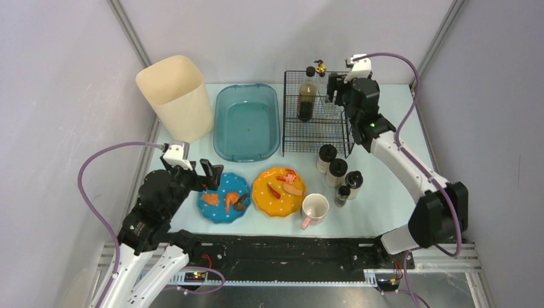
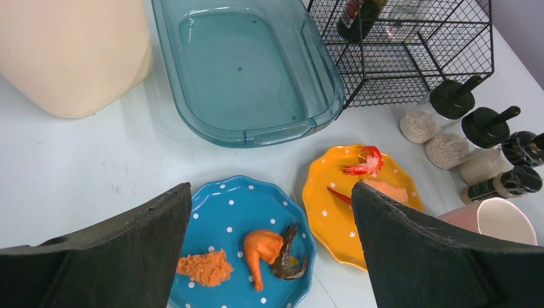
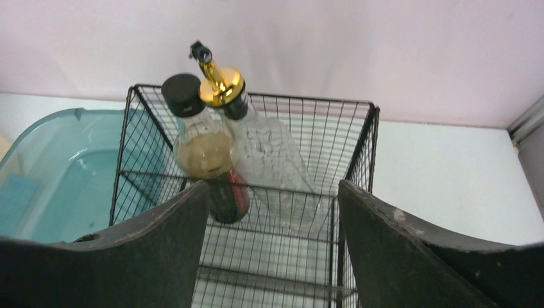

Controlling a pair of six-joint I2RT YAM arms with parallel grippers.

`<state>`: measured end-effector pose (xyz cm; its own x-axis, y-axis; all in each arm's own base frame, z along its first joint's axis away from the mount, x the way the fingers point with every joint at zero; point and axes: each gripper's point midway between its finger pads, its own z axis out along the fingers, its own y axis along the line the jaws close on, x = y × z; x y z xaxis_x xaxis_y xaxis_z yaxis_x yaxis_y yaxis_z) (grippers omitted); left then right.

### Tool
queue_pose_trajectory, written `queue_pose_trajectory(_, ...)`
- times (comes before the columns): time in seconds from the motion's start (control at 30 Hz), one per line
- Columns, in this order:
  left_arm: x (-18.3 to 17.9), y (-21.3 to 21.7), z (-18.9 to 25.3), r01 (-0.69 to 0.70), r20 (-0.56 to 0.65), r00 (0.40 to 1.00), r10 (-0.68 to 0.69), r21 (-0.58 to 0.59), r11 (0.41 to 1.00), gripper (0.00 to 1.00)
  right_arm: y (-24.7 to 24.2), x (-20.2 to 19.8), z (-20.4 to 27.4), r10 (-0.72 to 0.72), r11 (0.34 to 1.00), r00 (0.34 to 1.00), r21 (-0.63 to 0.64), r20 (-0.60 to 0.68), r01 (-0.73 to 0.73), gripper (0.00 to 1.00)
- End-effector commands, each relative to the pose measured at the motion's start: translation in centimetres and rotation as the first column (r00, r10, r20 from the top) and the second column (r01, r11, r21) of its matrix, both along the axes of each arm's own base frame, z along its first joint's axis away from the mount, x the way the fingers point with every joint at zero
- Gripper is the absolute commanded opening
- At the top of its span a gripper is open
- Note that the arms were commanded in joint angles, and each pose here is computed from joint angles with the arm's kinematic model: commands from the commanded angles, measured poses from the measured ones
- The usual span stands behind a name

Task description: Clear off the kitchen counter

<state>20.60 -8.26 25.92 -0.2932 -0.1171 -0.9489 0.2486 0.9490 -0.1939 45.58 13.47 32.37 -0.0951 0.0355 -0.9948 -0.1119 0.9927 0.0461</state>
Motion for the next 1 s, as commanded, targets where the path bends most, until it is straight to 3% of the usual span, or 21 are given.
queue_pose_trajectory(0.0, 0.4, 0.2, -0.1, -0.008, 0.006, 1.000, 0.008, 0.022, 1.000, 0.98, 0.3, 2.9, 2.6, -0.030, 0.999, 0.996, -0.038, 0.089, 0.033, 0.77)
queue_pose_trajectory(0.5, 0.6, 0.1, -0.3, -0.004, -0.008, 1.000, 0.004, 0.029, 1.000, 0.98, 1.0, 9.6, -0.3, -0.046, 0.996, 0.994, -0.073, 0.095, 0.053, 0.74)
queue_pose_trajectory(0.97, 0.7, -0.1, -0.7, 0.007, -0.024, 1.000, -0.006, 0.034, 0.999, 0.98, 1.6, 12.0, -1.8, -0.019, 0.999, 0.995, -0.047, 0.101, 0.024, 0.68)
